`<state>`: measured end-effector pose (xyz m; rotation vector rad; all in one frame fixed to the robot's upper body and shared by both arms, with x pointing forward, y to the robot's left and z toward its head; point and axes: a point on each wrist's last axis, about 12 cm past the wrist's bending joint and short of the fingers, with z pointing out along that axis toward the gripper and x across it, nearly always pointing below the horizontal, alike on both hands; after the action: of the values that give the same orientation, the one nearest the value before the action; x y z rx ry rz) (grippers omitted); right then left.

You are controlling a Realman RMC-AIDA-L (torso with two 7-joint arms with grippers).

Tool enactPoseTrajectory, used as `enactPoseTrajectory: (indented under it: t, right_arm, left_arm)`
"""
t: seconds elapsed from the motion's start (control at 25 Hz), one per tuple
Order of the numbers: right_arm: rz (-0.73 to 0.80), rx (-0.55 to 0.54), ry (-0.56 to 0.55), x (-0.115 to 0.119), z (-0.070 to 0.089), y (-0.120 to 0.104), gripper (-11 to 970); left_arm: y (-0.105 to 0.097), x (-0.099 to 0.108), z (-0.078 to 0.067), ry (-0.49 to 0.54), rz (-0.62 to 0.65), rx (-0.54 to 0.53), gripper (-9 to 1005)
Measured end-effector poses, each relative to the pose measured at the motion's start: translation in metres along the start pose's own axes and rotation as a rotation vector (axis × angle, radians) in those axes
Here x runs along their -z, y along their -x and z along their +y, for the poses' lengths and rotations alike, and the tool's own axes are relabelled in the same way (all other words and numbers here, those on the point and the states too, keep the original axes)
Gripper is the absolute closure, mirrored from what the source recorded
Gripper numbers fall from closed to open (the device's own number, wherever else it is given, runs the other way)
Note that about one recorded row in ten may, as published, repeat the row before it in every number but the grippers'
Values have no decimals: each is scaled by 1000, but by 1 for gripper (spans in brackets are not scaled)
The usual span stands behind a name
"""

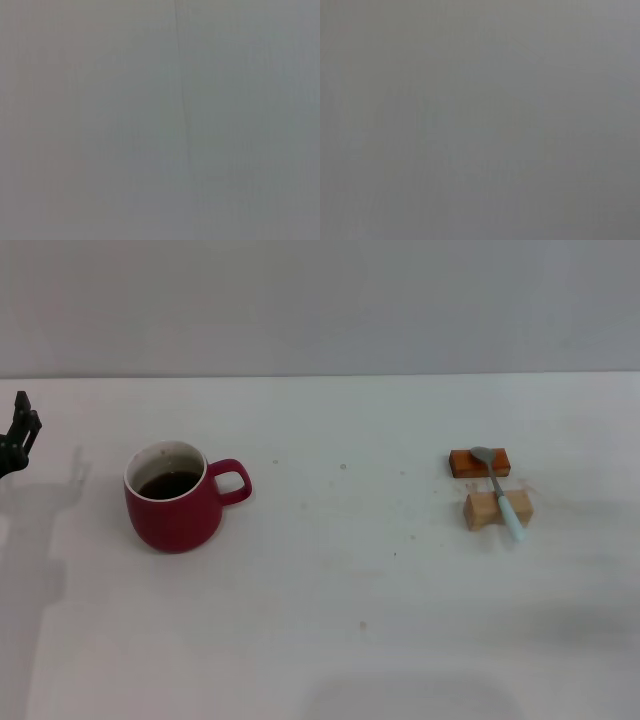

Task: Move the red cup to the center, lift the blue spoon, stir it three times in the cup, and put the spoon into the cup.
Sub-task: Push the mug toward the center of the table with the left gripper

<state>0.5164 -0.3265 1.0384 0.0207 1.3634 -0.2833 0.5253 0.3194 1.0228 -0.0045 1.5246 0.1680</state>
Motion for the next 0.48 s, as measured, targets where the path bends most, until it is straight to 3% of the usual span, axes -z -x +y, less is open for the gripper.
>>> enactPoseTrajectory:
  t: [0.48]
  right_arm:
    - [2,1,-1,1,-1,0,149]
  left_arm:
    - [0,1,0,1,-3,0,155]
